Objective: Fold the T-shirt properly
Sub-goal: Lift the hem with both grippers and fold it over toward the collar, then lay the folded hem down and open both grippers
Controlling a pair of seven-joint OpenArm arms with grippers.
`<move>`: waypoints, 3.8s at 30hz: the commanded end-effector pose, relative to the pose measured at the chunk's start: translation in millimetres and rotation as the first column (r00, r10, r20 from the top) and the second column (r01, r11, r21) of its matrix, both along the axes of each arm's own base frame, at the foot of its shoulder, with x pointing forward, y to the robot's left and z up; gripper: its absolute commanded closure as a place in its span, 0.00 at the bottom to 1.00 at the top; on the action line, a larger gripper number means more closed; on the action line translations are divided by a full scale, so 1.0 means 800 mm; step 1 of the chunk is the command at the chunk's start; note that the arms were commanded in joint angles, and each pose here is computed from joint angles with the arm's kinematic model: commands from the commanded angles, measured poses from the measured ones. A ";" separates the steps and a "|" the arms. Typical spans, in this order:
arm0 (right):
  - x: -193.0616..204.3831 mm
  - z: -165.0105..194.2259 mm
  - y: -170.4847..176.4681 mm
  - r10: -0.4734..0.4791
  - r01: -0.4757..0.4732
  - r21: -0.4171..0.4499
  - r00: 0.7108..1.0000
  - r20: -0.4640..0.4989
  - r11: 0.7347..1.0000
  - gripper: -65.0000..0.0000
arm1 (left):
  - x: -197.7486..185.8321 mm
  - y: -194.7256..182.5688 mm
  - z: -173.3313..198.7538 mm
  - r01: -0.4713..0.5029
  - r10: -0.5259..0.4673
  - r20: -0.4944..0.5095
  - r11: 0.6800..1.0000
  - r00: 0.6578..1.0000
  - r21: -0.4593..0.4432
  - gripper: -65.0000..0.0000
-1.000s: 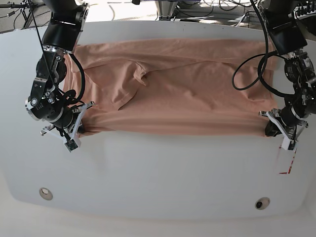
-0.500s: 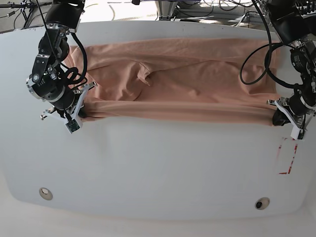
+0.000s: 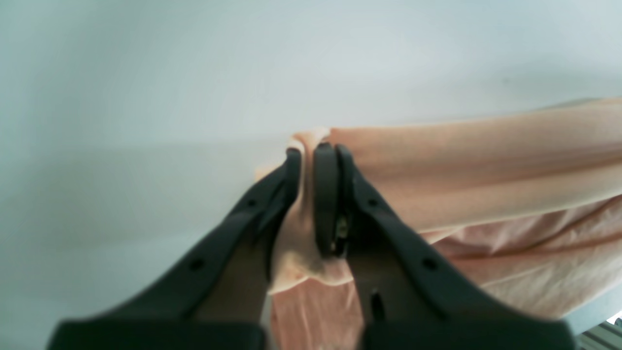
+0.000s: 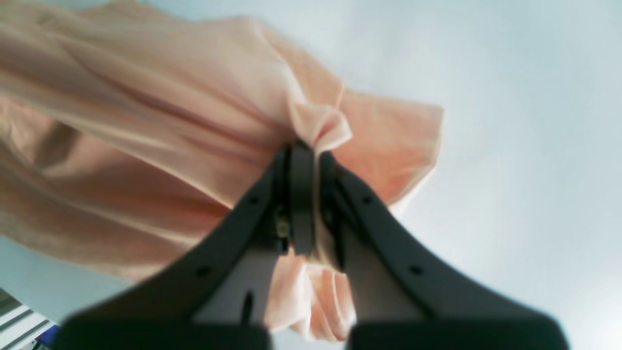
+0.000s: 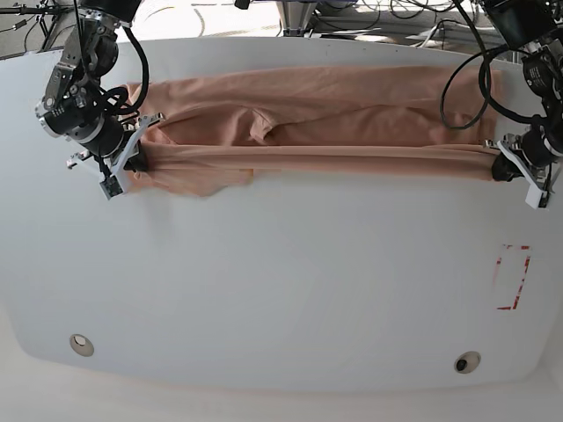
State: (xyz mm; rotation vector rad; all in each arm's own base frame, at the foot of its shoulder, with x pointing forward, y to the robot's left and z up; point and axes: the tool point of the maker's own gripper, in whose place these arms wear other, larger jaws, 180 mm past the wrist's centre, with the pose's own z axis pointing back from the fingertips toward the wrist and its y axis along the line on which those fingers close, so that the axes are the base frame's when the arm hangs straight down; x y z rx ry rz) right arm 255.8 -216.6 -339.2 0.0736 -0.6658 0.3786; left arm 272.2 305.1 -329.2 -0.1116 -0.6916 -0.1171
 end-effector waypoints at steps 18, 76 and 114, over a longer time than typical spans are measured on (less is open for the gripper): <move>-0.035 -0.019 0.004 -0.020 0.022 0.027 0.998 -0.060 0.999 0.99 | -0.070 0.004 -0.015 0.044 -0.034 -0.103 0.994 0.994 0.097 0.99; -0.058 -0.076 0.041 -0.046 0.067 0.179 0.992 -0.116 0.982 0.96 | -0.092 -0.030 -0.101 0.114 -0.106 -0.312 0.993 0.944 0.010 0.81; 0.007 -0.090 -0.062 -0.202 0.208 0.090 0.977 -0.065 0.974 0.96 | -0.002 -0.055 -0.054 0.166 -0.164 -0.147 0.986 0.975 -0.002 0.53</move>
